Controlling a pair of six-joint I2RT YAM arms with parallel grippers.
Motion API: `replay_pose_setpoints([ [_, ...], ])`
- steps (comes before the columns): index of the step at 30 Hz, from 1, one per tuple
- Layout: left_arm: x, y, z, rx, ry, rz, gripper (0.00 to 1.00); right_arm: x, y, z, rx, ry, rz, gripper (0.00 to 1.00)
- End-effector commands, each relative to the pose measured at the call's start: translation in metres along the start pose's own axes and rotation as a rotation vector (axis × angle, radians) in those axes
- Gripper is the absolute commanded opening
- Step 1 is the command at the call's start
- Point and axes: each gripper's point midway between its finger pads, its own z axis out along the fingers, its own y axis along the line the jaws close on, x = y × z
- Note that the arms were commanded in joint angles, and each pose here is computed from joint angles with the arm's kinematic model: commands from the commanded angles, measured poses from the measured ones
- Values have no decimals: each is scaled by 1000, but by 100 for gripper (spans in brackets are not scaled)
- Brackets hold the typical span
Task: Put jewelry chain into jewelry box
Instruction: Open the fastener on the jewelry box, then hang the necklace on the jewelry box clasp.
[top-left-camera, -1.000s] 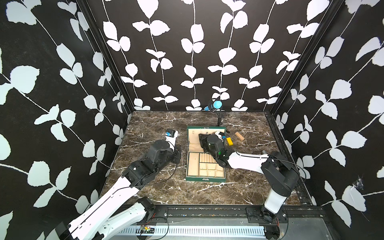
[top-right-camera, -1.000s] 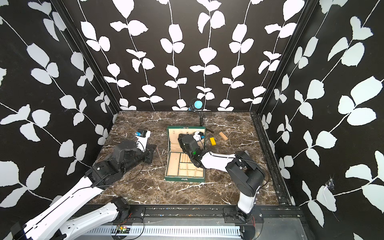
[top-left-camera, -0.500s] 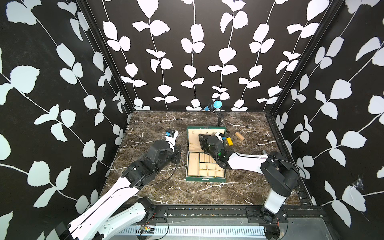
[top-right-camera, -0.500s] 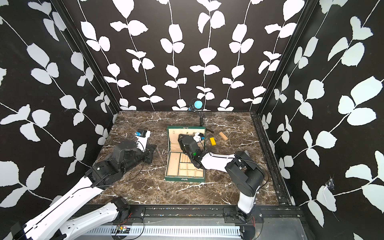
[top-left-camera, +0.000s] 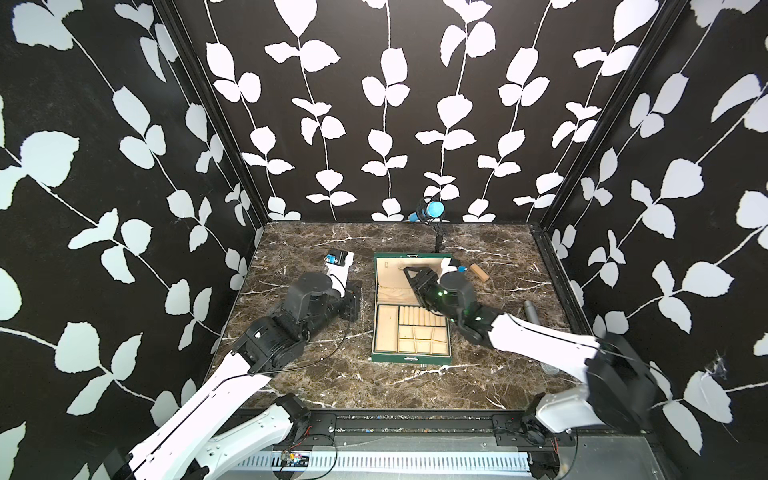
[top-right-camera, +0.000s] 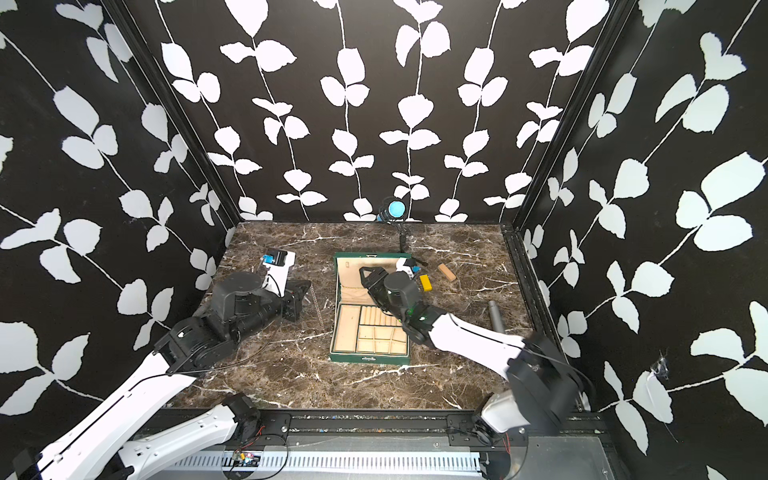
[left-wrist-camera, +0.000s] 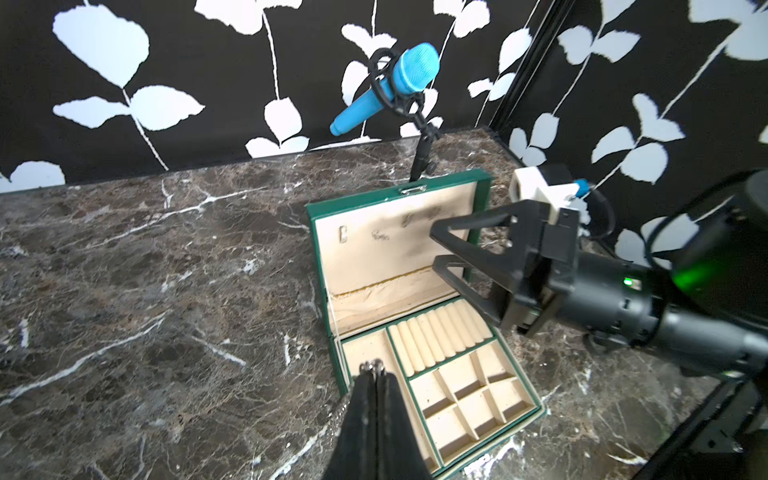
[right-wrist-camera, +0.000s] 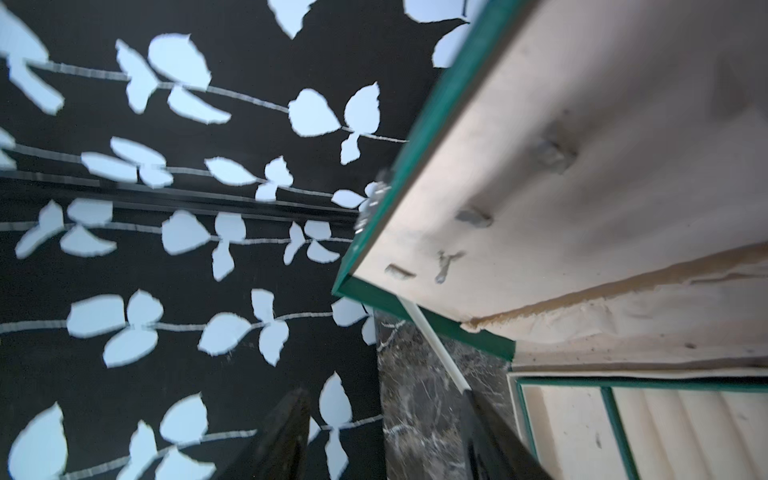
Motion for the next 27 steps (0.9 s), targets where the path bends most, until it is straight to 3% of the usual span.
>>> replay_pose_setpoints([
  [1,-18,-15,-7,69,-12,20,0,6,6,-27,27,88,-403,61],
  [5,-44,-36,-10,156,-27,27,0,-9,10,-62,60,41,-873,62],
  [10,-63,-51,0,202,-26,34,0,-3,21,-76,-44,31,-1137,63],
  [20,-72,-71,44,265,1,23,0,19,39,-57,-243,-37,-1249,58],
  [27,-74,-77,53,287,10,22,0,31,33,-27,-258,-69,-1275,50],
])
